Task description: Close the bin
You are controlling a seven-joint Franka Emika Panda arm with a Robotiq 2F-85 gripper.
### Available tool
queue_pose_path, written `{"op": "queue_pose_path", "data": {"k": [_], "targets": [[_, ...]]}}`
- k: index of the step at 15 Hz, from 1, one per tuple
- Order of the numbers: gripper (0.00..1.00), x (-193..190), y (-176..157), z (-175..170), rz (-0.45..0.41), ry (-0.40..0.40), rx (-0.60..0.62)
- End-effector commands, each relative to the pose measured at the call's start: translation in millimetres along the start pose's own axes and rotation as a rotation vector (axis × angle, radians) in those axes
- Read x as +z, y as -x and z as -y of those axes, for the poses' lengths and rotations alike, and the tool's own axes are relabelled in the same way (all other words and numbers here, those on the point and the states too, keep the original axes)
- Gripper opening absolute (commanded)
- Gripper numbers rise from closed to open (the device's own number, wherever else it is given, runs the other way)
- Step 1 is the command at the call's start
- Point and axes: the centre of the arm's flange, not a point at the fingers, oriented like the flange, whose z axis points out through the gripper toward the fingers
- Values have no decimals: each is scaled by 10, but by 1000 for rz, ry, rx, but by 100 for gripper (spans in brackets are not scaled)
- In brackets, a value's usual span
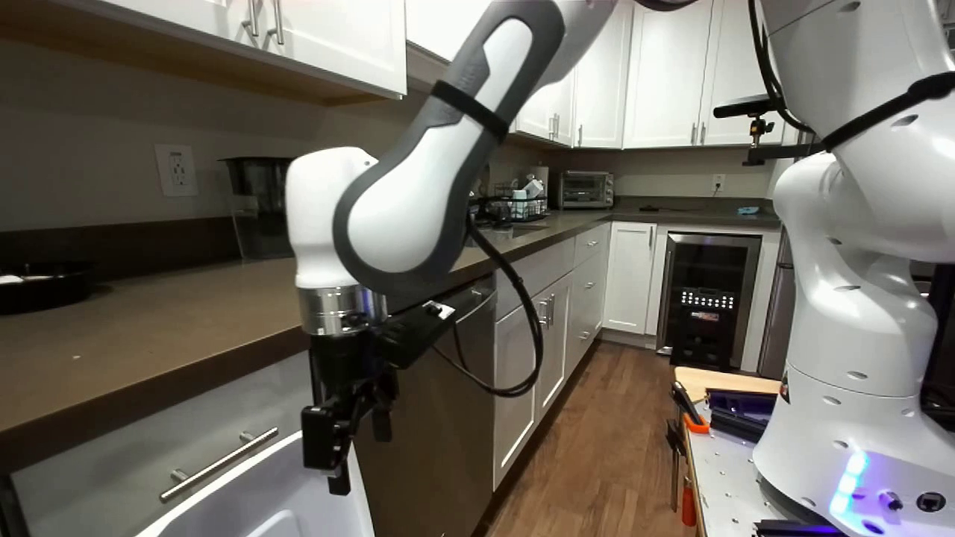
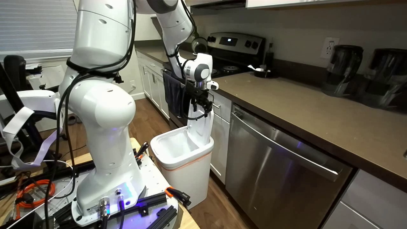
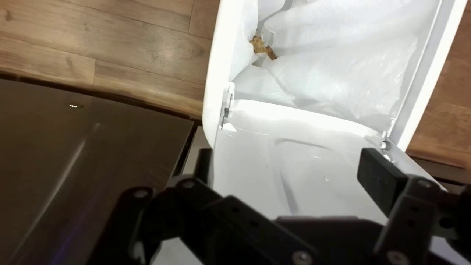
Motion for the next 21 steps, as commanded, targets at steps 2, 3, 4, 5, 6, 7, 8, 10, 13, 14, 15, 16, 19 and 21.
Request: {"op": "queue_pose_path", "data": {"k": [2,3,4,5,6,7,8,10,13,14,15,16,19,21], "targets": [[100,-214,-480,162,87,15,1],[100,-283,-524,153,87,16,-2],[100,-337,-548,152,85,16,-2],[100,-393,-574,144,85,15,-3],[100,-437,-588,145,86,14,-4],[100,-482,-598,141,83,9,-3],[100,-512,-598,135,78,5,-2],[100,-540,-576,112,49,-9,-8],[100,-507,-532,49,20,-36,-6],[100,-498,-517,36,1,-45,-5],[100,-486,-512,25,-18,-51,-4],[96,-470,-517,15,-28,-57,-5],[69,-448,-479,29,-59,-66,-8],[55,-431,-454,62,-64,-72,-12]]}}
